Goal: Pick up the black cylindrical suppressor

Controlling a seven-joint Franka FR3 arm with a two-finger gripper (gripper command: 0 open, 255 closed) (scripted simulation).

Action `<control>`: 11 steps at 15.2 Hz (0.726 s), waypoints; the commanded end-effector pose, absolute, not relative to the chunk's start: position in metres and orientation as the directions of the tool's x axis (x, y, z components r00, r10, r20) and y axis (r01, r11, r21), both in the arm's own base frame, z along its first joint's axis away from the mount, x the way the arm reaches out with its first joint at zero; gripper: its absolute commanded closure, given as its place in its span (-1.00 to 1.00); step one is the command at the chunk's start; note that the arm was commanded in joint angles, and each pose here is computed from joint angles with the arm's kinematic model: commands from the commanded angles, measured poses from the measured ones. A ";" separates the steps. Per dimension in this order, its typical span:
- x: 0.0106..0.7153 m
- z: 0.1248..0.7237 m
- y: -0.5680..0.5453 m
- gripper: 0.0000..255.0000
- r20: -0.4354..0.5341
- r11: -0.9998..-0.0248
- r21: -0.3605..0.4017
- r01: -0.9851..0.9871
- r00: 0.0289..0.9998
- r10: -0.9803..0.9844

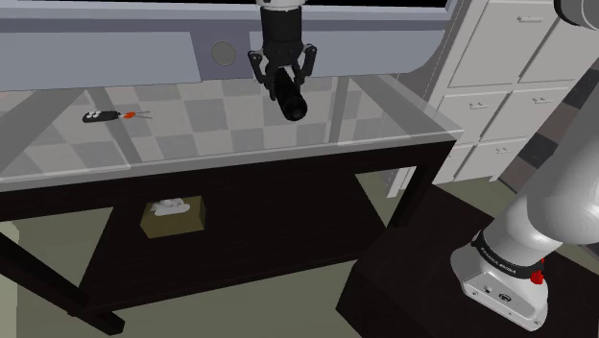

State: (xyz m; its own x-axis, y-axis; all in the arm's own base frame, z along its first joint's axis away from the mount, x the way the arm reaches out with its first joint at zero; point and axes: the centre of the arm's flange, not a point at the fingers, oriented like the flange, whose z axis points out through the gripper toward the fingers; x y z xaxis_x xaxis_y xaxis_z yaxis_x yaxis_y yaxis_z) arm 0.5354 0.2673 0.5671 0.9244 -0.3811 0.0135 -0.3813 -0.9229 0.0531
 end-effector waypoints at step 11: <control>0.536 0.621 0.267 1.00 0.014 -0.923 0.053 -0.381 0.924 -0.381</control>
